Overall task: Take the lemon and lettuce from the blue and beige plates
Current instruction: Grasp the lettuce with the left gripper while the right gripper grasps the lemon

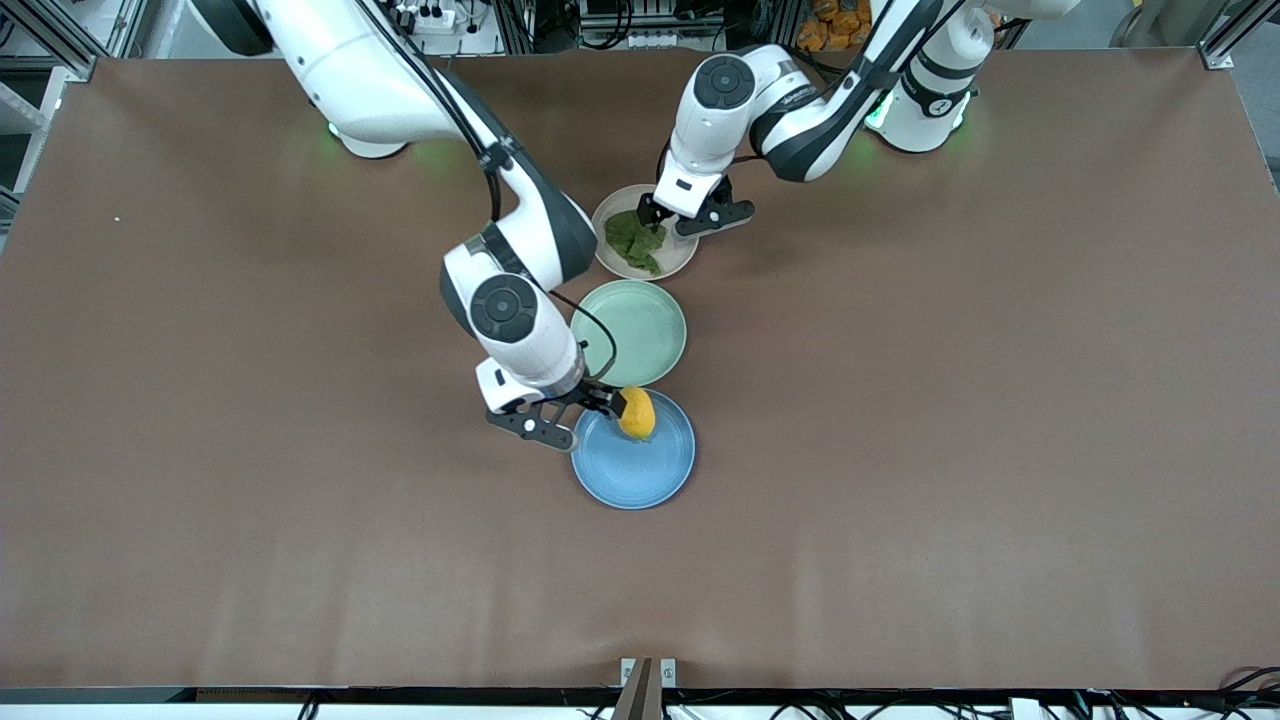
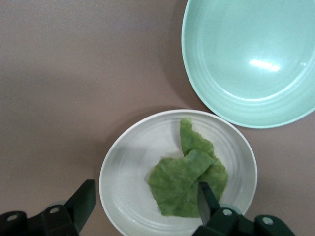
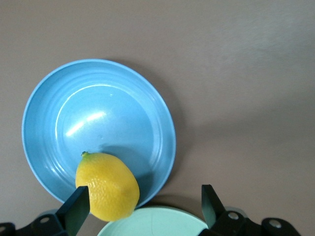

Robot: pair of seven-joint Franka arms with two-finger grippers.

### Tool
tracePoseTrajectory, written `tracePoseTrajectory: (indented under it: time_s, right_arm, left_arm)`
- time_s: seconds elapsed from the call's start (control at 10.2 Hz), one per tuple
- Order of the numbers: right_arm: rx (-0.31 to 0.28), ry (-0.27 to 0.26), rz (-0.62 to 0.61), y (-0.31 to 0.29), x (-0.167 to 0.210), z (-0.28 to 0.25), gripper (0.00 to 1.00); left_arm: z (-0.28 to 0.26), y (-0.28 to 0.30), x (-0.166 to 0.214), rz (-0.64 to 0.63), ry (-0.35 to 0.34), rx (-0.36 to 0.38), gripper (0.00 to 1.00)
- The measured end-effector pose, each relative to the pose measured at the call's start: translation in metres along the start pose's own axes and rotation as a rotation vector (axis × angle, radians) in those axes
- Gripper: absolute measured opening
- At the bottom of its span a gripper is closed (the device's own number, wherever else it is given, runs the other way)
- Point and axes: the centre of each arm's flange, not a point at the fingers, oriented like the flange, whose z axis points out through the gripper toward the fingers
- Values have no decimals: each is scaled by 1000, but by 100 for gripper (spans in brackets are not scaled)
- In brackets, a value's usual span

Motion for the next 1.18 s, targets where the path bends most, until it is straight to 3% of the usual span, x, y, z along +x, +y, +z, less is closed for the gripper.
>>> tracePoseTrajectory:
  time_s: [0.39,0.78,1.18]
  right_arm:
    - [-1,13,-200,-12,-8,9,100]
    - [26,35,-247,-34,-29,44,100]
    - [41,47,-197,-37,-28,62,100]
  left_arm:
    - [15,26,5,17,22,-13,81]
    - [32,37,-1,66,45,-6,75]
    - [49,38,-19,118,58,19,75]
